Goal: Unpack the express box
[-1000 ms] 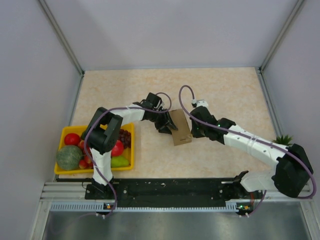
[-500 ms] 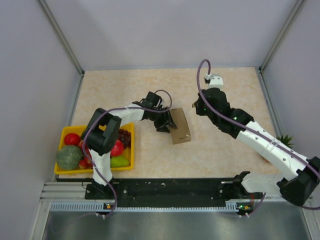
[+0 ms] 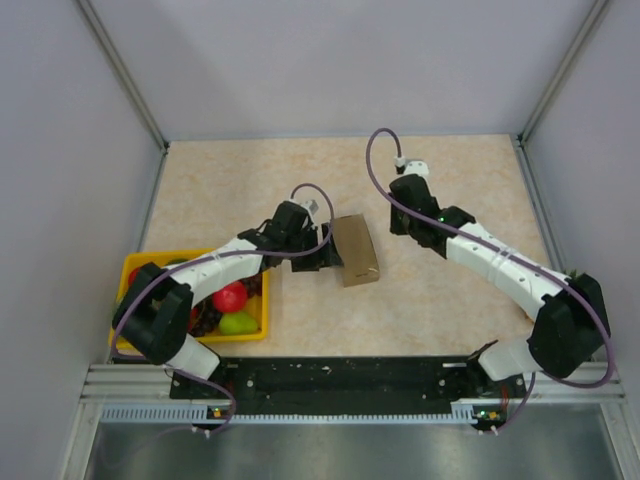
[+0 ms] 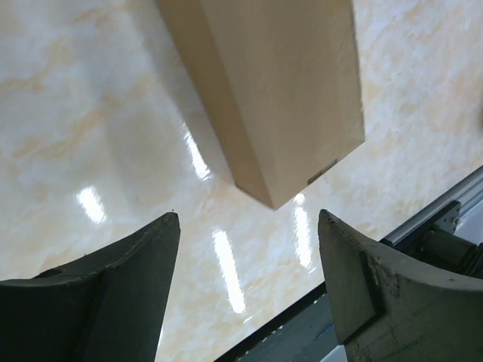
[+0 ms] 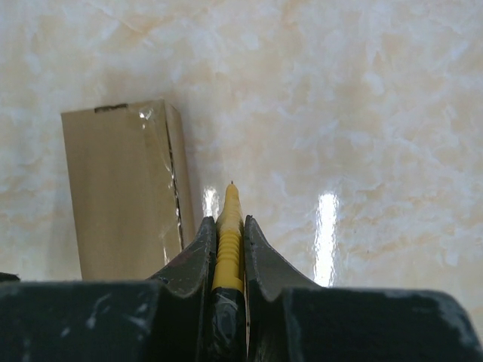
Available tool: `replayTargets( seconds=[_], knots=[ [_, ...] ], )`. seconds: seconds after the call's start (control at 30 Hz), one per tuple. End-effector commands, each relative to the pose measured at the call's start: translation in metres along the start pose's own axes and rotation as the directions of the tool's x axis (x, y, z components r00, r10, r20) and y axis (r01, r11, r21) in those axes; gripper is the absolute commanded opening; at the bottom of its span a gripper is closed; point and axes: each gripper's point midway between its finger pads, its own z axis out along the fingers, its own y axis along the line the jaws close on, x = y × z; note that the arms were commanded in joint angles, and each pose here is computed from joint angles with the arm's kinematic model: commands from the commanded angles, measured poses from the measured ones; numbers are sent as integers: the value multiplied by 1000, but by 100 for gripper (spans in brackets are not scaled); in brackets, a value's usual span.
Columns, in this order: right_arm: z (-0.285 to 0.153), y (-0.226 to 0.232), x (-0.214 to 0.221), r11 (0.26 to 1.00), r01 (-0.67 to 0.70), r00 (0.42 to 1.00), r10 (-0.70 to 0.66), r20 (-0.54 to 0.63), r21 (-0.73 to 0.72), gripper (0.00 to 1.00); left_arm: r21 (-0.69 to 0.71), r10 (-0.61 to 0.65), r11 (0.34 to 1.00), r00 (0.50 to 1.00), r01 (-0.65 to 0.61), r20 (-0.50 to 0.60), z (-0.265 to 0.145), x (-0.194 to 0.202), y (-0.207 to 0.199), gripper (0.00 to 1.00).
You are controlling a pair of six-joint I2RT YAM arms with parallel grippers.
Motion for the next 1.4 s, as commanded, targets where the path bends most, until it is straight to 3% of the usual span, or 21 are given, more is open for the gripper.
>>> replayTargets(
  seconds=[0.0,0.1,0.23,0.27,0.37,0.5,0.6,0.63,0.73,0.93,1.07,1.17,1.37],
  knots=[
    [6,3,25,1000,-8,997,7,-80,-15,0,-43,13,999,993,-8,121,-19,-5,13,78],
    [4,19,47,998,20,990,-29,-139,-65,0,-76,-11,997,988,23,153,-31,1,24,77],
    [-6,50,74,988,41,976,-72,-205,-151,0,-127,-38,990,986,59,165,-39,17,43,55],
    [-8,57,79,985,34,973,-72,-218,-171,0,-134,-40,989,984,63,172,-43,17,45,45],
    [-20,80,83,971,26,971,-80,-225,-236,0,-157,-35,986,987,59,155,-47,27,52,34],
    [-33,112,81,935,18,966,-107,-233,-354,0,-123,-16,992,993,30,116,-47,40,52,29],
    [-39,133,74,902,35,969,-135,-206,-430,0,-182,-35,982,992,57,124,-49,46,67,26],
    [-36,128,70,917,54,970,-142,-197,-394,0,-265,-59,959,985,101,160,-54,44,83,23],
    [-42,101,45,958,103,979,-145,-142,-267,0,-322,-64,938,978,127,198,-62,39,92,16],
    [-64,57,-3,980,149,988,-152,-19,-133,0,-180,-46,981,987,74,155,-50,45,69,14],
    [-26,36,-25,989,128,991,-130,-12,-73,0,-122,-8,992,994,21,111,-36,45,58,11],
    [-5,45,-57,979,176,982,-167,93,-99,0,-152,20,988,995,-5,97,-30,44,59,11],
    [52,68,-70,971,181,982,-170,81,-154,0,-138,56,989,997,-47,62,-17,45,53,11]
  ],
)
